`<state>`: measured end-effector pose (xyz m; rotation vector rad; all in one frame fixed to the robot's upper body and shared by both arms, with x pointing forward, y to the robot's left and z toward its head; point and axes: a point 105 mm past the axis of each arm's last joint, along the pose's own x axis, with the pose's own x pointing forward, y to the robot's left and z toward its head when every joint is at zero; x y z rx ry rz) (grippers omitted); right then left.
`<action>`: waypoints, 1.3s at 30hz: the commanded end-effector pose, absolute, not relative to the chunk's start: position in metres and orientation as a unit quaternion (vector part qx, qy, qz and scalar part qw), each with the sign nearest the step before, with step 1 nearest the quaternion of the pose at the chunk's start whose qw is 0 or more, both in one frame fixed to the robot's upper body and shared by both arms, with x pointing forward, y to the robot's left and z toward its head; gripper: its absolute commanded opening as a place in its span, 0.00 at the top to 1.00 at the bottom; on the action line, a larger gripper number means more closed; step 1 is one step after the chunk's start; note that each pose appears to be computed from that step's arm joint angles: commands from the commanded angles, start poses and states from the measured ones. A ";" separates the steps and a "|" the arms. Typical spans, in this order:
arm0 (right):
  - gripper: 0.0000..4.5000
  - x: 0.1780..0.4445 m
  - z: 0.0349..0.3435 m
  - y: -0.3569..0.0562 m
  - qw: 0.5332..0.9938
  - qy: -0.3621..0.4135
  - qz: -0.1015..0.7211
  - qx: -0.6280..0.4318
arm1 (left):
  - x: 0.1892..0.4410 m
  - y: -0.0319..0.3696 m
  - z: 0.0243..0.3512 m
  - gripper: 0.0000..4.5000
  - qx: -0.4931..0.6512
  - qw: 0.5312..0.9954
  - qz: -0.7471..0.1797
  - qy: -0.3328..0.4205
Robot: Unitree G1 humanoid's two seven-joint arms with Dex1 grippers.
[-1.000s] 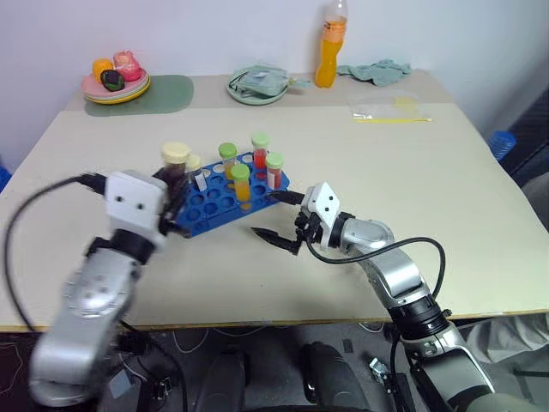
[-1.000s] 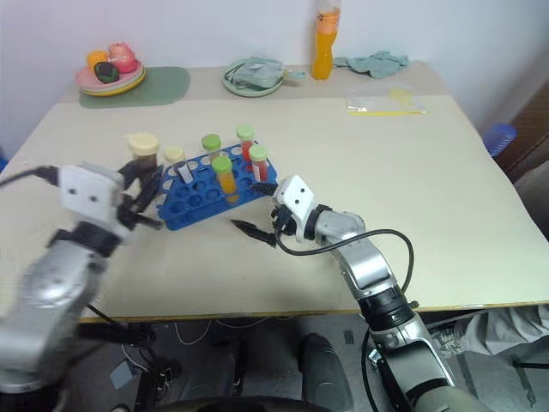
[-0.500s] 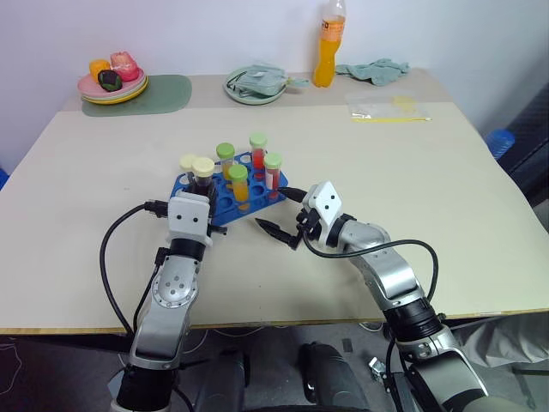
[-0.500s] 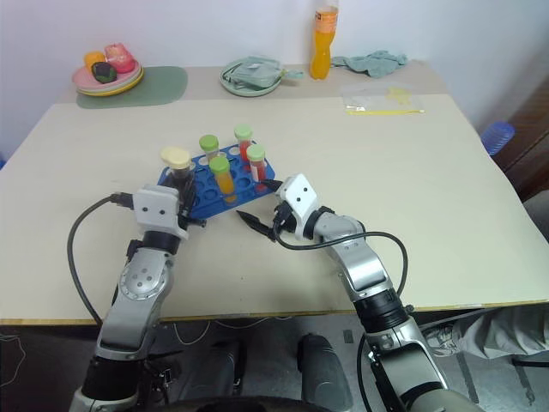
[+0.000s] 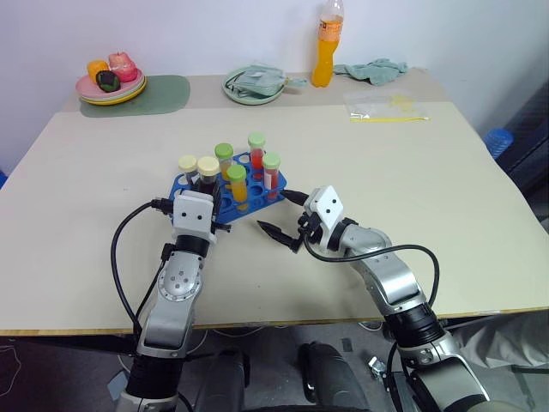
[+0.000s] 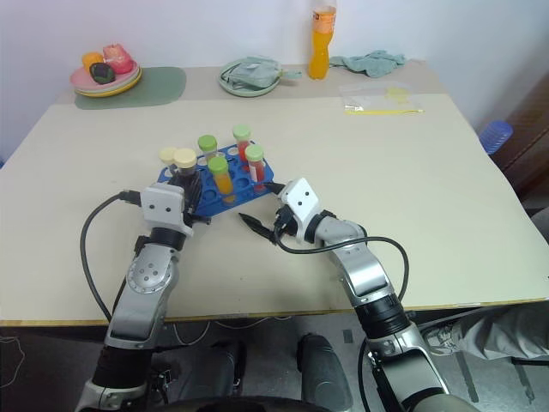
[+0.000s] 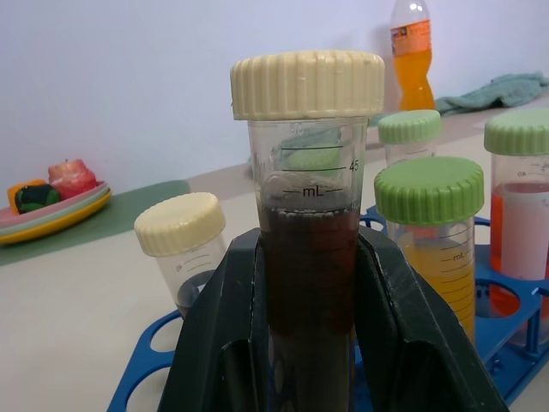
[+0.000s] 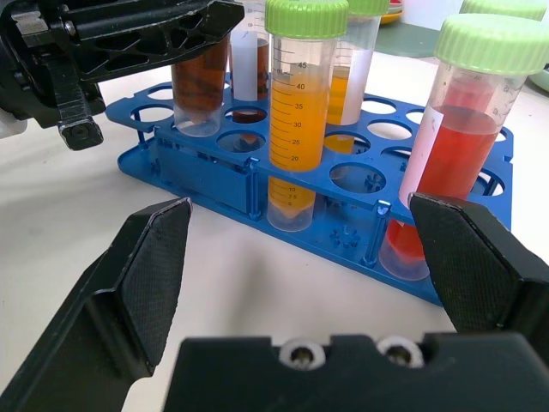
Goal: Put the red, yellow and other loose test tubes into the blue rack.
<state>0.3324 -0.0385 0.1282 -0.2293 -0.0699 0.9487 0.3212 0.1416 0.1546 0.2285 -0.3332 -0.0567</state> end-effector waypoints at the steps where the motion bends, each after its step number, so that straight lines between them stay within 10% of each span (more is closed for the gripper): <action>1: 0.00 0.329 0.144 -0.036 0.880 -0.064 0.457 -0.115 | 0.319 0.147 0.154 0.83 0.118 0.979 -0.015 -0.164; 25: 0.00 0.327 0.145 -0.035 0.877 -0.066 0.462 -0.118 | 0.323 0.147 0.142 0.83 0.031 0.988 -0.008 -0.151; 30: 0.00 0.327 0.155 -0.040 0.877 -0.076 0.461 -0.112 | 0.316 0.151 0.155 0.18 0.023 0.984 -0.005 -0.179; 39: 0.00 0.319 0.172 -0.109 0.862 -0.025 0.485 -0.146 | 0.262 0.185 0.179 0.18 0.026 0.984 -0.080 -0.156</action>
